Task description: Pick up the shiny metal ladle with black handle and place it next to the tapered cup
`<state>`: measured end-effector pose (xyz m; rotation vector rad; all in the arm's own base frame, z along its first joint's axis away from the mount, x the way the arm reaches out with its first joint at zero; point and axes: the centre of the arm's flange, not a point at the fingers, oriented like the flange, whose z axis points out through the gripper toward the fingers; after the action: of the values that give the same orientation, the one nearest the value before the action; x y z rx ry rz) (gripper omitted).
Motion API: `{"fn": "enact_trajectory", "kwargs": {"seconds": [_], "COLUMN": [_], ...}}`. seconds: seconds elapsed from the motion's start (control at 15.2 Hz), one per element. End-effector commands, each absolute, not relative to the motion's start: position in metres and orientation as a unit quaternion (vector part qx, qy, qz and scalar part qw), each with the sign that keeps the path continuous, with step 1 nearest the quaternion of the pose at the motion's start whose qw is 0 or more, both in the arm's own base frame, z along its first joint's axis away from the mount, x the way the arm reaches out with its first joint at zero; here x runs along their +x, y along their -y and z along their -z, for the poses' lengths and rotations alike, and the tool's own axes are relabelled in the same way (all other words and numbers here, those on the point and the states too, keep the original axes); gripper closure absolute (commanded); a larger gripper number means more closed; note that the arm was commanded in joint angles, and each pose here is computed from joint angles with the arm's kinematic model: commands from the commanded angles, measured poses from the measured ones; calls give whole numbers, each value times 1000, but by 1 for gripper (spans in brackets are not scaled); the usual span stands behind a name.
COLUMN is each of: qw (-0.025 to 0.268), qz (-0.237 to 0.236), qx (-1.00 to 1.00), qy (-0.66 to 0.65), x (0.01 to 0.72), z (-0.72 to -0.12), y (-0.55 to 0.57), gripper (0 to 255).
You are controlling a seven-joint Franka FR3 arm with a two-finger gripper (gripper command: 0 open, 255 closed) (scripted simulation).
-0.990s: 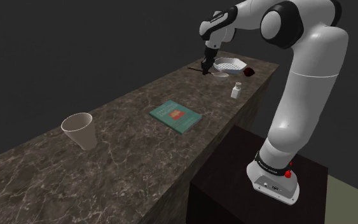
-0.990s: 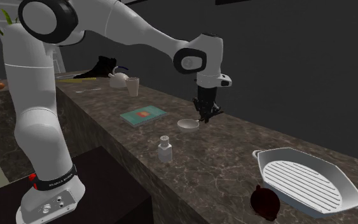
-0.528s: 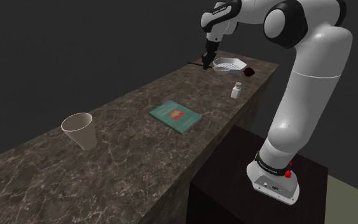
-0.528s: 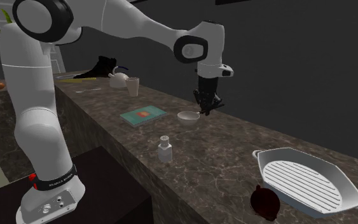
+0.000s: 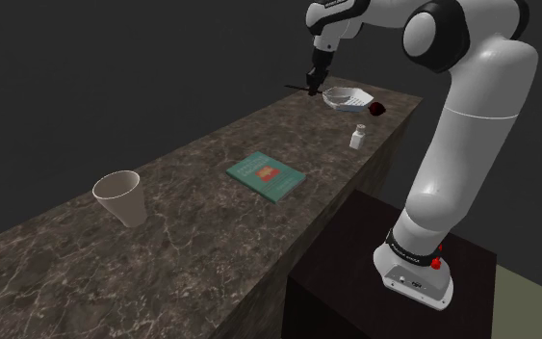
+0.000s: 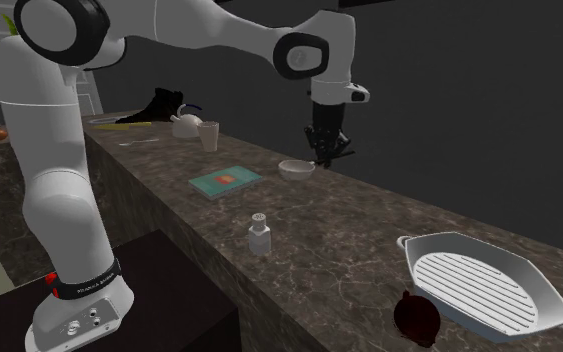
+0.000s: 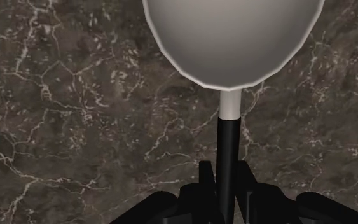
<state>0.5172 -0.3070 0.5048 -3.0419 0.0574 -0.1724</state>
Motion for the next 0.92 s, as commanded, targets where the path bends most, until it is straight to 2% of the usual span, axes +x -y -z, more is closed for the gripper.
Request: {"fn": "enact_trajectory", "kwargs": {"seconds": [0.0, 0.46, 0.86], "qw": [47, 47, 47], "qz": [56, 56, 56], "qx": [-997, -997, -997], "qy": [-19, -19, -19], "x": [517, 517, 531], "z": [-516, -553, -553], "y": [307, 307, 229], "gripper": [255, 255, 255]}}
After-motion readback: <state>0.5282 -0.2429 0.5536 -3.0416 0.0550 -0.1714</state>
